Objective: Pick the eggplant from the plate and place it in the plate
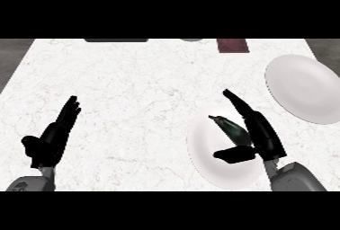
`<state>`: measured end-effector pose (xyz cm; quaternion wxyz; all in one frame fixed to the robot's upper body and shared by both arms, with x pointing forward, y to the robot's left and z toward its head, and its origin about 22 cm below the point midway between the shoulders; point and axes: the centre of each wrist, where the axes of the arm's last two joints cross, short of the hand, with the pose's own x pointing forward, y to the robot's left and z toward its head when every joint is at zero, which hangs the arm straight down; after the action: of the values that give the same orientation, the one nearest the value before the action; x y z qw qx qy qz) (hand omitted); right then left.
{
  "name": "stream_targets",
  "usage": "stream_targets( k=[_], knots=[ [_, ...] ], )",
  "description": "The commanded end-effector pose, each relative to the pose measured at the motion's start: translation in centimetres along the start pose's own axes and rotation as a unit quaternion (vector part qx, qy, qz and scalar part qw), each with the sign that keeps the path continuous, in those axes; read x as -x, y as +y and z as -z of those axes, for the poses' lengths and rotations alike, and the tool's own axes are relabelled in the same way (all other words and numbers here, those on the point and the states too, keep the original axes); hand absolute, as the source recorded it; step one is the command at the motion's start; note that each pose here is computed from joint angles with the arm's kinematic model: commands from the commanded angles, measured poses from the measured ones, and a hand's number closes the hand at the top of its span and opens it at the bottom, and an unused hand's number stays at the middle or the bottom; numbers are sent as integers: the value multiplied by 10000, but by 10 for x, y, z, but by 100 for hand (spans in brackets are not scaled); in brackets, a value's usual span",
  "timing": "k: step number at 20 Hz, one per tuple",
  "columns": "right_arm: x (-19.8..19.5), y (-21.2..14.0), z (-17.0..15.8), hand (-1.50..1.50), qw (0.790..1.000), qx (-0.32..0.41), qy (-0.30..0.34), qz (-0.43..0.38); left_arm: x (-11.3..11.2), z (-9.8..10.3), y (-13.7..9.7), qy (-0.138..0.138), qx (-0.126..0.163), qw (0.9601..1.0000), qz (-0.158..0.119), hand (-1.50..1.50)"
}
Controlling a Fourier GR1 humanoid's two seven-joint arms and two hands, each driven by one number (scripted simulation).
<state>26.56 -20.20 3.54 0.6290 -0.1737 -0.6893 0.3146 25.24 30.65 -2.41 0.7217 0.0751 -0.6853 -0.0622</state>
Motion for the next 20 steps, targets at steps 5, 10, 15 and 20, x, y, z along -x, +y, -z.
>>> stream_targets(
  k=[5,10,15,20],
  knots=[
    [-25,-40,20,-150,9738,-1070,1009,-1737,-1,2,2,-22,139,9999,12,0],
    [-33,-40,21,-150,9595,-1622,1485,-1761,6,2,-15,-5,110,9999,7,0],
    [-36,-42,33,-150,9449,-1734,1868,-2053,0,-9,-5,-22,103,9999,-25,0],
    [-29,-12,36,-150,9205,-1943,2178,-2598,-6,-2,-13,-43,170,9998,-19,0]
  ],
)
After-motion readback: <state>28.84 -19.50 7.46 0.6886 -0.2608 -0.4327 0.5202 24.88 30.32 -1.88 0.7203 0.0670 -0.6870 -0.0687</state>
